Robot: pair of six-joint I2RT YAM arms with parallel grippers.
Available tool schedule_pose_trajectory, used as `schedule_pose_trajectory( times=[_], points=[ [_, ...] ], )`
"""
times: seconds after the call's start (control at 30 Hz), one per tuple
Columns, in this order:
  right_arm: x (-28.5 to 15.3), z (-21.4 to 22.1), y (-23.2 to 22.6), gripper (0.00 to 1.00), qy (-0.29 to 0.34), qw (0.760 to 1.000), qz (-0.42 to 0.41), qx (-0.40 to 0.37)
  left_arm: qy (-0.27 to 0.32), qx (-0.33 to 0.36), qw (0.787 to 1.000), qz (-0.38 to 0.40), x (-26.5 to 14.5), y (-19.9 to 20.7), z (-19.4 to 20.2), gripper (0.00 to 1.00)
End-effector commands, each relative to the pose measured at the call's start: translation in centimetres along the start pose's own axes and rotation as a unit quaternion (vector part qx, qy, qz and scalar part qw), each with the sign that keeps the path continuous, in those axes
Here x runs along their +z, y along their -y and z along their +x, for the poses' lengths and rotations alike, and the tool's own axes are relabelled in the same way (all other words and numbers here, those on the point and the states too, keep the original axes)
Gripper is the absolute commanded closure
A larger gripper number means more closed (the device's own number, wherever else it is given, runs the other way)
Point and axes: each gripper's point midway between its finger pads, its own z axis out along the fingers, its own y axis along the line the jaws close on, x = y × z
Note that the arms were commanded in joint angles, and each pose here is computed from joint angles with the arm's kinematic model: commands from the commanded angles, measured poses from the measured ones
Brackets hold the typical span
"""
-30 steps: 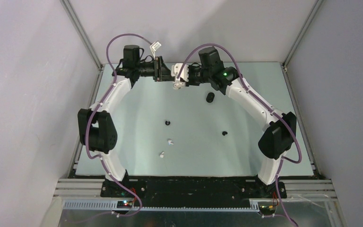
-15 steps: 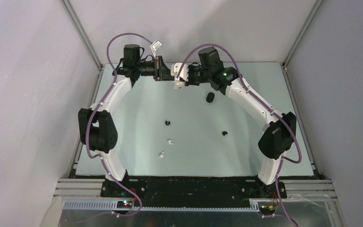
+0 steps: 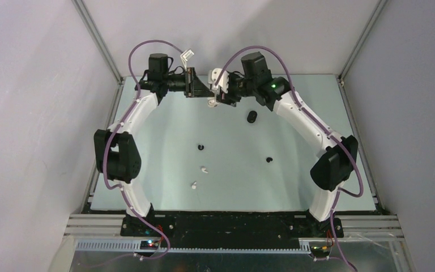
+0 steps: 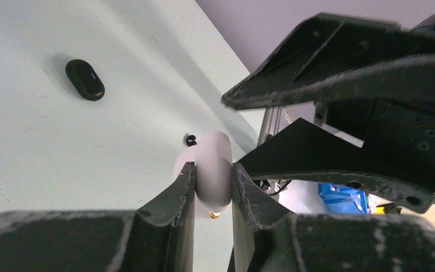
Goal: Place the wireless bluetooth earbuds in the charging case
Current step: Adjust the charging case, then pick up the earbud from the center of the board.
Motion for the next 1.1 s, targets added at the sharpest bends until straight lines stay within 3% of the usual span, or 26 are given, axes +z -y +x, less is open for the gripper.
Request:
schedule_pose_trajectory(
  times=[0.0,0.2,0.37,0.63,0.77,0.8,0.83,0.87,1.07],
  points=[
    [-5.4,-4.9,1.9,0.36,0.059,0.997,0.022,0.033,0.008,0.029,1.000,0.003,-0.3,0.0,-0.9,1.00],
    [-7.2,-5.2,1.2,0.34,0.093,0.982,-0.003,0.162,0.008,0.031,0.999,-0.001,-0.3,-0.6,-0.8,1.00],
    [-7.8,-0.5,-1.9,0.40,0.064,0.963,-0.038,0.259,0.007,0.029,1.000,0.010,-1.1,-0.4,-0.6,1.00],
    [-8.7,3.6,-9.6,0.40,0.041,0.965,-0.114,0.231,0.002,0.030,1.000,0.010,-2.4,0.3,2.2,1.00],
    [-8.3,4.3,-11.6,0.52,0.043,0.961,-0.140,0.234,0.005,0.021,1.000,-0.011,-4.4,0.4,4.6,1.00],
    [-8.2,4.6,-12.3,0.53,0.040,0.955,-0.145,0.255,-0.009,-0.011,0.999,-0.029,-5.3,0.3,5.7,1.00],
    [-8.1,4.2,-12.3,0.55,0.053,0.955,-0.148,0.253,-0.022,0.028,0.998,-0.052,-5.8,-0.6,6.4,1.00],
    [-7.8,4.1,-12.8,0.56,0.059,0.952,-0.153,0.260,-0.039,0.006,0.997,-0.063,-6.5,-0.3,7.7,1.00],
    [-6.3,2.2,-16.4,0.62,0.056,0.969,-0.185,0.152,-0.038,0.020,0.996,-0.078,-8.2,0.9,9.8,1.00]
  ],
)
